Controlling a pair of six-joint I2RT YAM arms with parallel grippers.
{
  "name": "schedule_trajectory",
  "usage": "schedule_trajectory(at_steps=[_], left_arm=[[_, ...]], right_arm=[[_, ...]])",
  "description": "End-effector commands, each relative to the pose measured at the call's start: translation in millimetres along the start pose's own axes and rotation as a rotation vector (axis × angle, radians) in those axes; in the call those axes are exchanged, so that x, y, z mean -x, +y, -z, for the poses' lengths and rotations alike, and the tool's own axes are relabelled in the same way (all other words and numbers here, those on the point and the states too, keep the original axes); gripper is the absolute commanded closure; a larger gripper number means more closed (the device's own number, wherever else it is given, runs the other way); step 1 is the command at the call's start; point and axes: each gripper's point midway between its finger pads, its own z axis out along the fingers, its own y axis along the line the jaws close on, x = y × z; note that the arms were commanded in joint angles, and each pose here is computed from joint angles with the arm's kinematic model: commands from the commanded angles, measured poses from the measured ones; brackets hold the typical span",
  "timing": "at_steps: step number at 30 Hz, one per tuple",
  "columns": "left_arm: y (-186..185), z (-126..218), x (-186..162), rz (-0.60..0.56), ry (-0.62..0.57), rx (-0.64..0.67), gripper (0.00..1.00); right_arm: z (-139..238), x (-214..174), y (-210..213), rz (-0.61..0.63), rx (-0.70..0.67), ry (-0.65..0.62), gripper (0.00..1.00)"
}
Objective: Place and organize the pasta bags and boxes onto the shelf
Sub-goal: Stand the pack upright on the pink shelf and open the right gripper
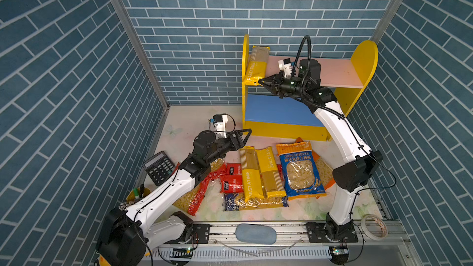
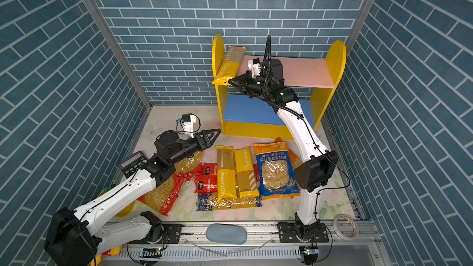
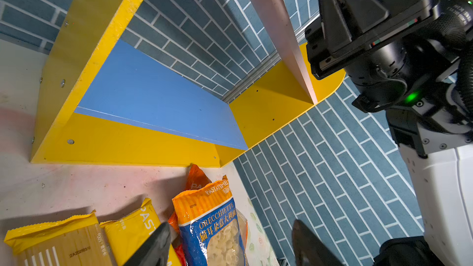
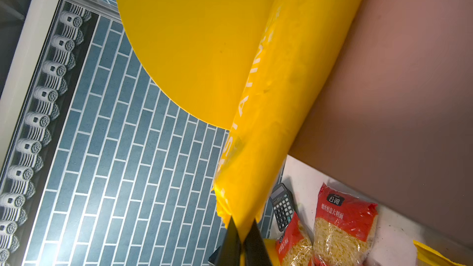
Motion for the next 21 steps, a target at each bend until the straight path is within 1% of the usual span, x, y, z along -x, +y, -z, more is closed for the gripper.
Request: schedule_trajectory(at_steps=[1, 6, 9, 14, 21], left_arm=[[0, 1, -2, -0.008, 0.000, 0.000, 0.25], [0, -2, -2, -0.005, 0.002, -0.007, 0.25], [0, -3, -3, -0.007, 0.004, -0.005, 0.25], [1, -2, -4, -0.007, 0.006, 0.001, 0.25], [3, -3, -4, -0.005, 0.005, 0.012, 0.25]], right_arm=[[19, 3, 32, 0.093, 0.097, 0.038, 0.94], [28, 5, 27, 0.101, 0.081, 0.060, 0.93], [23, 4, 21, 0.094, 0.078, 0.073, 0.94], [12, 2, 13, 0.084, 0.079, 0.108, 1.00], [1, -11, 15, 0.092, 0.105, 0.160, 1.00]])
